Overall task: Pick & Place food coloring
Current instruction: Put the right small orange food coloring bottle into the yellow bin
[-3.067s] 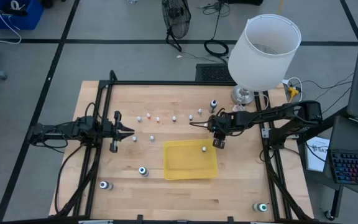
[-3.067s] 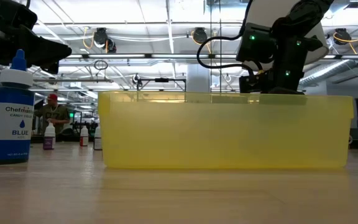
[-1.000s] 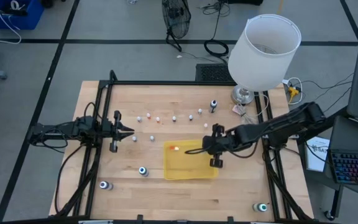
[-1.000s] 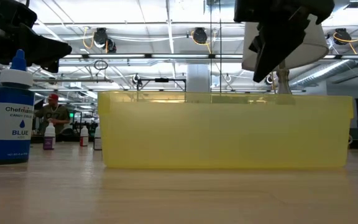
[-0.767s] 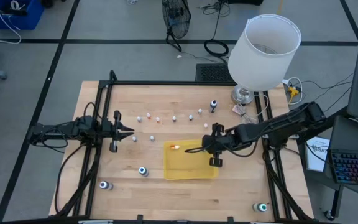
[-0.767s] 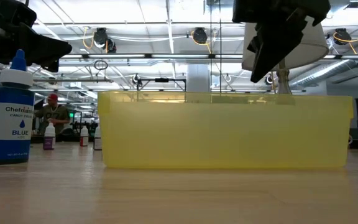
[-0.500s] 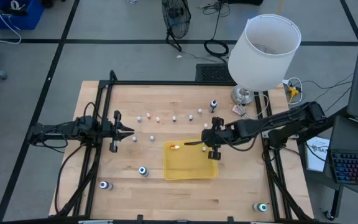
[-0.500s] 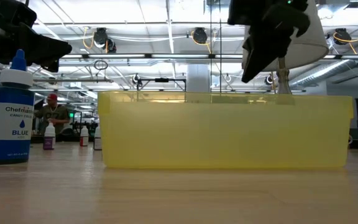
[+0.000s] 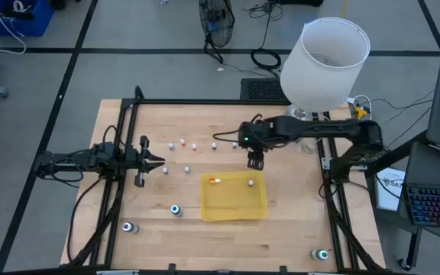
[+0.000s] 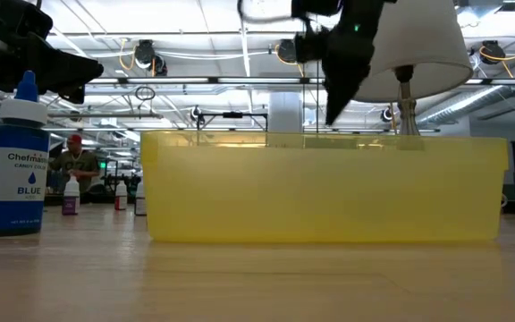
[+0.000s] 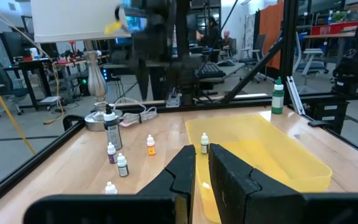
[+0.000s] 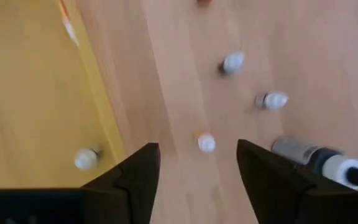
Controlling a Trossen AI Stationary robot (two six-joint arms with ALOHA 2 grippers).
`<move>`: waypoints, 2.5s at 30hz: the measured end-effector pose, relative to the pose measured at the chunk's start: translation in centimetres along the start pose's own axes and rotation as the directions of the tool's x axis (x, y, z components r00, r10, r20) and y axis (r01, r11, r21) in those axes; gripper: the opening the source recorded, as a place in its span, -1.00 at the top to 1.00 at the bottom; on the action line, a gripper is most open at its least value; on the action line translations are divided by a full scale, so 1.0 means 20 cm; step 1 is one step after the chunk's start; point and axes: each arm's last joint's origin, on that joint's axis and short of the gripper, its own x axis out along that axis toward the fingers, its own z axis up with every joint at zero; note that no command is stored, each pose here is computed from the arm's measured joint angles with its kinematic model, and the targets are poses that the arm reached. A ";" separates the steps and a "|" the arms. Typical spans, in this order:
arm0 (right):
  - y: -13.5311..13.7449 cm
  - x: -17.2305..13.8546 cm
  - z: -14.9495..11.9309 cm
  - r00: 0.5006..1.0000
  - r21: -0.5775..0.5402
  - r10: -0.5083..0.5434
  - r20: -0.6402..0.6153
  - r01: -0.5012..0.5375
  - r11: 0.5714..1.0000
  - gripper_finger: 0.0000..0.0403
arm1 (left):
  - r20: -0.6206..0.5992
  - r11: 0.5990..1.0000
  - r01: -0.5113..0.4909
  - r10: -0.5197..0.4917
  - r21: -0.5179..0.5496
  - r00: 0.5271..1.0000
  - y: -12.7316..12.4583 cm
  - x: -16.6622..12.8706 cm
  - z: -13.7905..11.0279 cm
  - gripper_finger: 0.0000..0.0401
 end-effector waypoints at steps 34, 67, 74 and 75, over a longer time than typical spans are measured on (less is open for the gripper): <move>-0.14 0.52 -0.09 0.981 -0.019 0.007 -0.196 -0.011 1.000 0.01 | 0.000 1.000 0.000 0.000 0.000 1.000 0.00 0.00 0.00 0.74; -0.13 0.55 -0.09 0.989 -0.030 0.032 -0.142 -0.037 0.999 0.10 | 0.000 1.000 0.000 0.000 0.000 1.000 0.00 0.00 0.00 0.74; -0.13 0.55 -0.09 0.989 -0.032 0.032 -0.142 -0.037 0.999 0.39 | 0.000 1.000 0.000 0.000 0.000 1.000 0.00 0.00 0.00 0.74; -0.13 0.55 -0.09 0.989 -0.032 0.032 -0.142 -0.037 0.999 0.44 | 0.000 1.000 0.000 0.000 0.000 1.000 0.00 0.00 0.00 0.74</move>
